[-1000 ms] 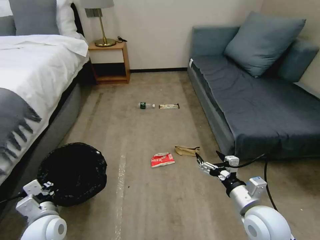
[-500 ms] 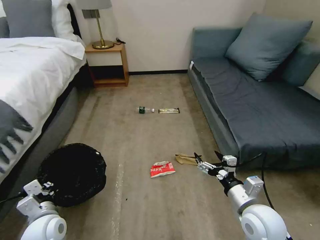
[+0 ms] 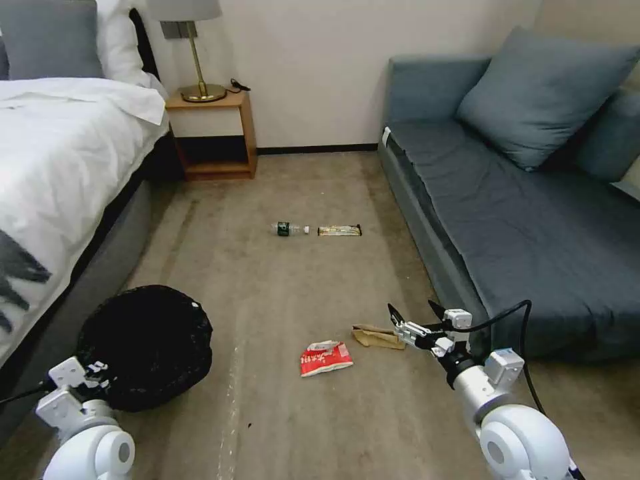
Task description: Pick up the trash bin, then pick up the garbage on the floor and place it into the trash bin.
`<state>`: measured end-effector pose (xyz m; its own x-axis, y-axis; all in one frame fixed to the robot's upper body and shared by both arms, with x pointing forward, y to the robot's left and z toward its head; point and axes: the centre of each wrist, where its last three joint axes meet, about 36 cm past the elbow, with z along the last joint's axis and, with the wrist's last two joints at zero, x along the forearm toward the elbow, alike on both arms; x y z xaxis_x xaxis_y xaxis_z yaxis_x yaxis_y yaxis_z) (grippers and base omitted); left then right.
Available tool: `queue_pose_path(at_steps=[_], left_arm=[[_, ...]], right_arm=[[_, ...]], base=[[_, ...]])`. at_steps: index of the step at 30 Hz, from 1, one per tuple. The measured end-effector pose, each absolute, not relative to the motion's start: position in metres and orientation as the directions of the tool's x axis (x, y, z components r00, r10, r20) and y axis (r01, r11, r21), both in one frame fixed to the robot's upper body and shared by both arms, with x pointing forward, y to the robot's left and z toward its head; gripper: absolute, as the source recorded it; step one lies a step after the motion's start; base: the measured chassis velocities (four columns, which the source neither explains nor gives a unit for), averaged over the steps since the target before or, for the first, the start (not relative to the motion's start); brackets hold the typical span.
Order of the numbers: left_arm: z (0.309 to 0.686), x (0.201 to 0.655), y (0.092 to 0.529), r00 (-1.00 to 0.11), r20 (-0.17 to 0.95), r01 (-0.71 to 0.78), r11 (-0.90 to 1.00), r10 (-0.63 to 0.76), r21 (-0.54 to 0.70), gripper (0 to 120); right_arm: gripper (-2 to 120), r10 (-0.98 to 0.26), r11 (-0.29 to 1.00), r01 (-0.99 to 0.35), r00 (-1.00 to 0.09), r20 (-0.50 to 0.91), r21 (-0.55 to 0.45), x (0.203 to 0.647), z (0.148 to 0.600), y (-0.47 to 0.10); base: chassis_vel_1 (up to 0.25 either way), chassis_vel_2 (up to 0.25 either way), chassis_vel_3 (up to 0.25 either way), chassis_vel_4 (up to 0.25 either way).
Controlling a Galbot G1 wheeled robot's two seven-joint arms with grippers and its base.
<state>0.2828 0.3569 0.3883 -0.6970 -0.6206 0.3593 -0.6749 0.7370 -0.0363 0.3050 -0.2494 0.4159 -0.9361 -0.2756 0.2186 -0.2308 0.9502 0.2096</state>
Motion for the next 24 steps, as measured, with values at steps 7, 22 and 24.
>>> queue_pose_path(at_steps=[7,22,24], left_arm=[[0.3887,0.2831,0.3576,-0.696,0.359,-0.675,0.737,-0.622,-0.032,3],[0.3879,0.2767,0.3577,-0.691,0.359,-0.679,0.734,-0.628,-0.022,3],[0.3877,0.2764,0.3576,-0.690,0.359,-0.679,0.734,-0.628,-0.023,3]], right_arm=[[100,-0.276,0.951,-0.232,-0.935,0.221,0.205,0.3084,0.4150,-0.2514],[100,-0.293,0.947,-0.249,-0.928,0.231,0.201,0.3093,0.4128,-0.2470],[100,-0.294,0.947,-0.250,-0.927,0.231,0.202,0.3096,0.4128,-0.2467]], base=[[-0.106,0.118,0.108,-0.118],[-0.089,0.091,0.087,-0.093],[-0.087,0.091,0.079,-0.091]])
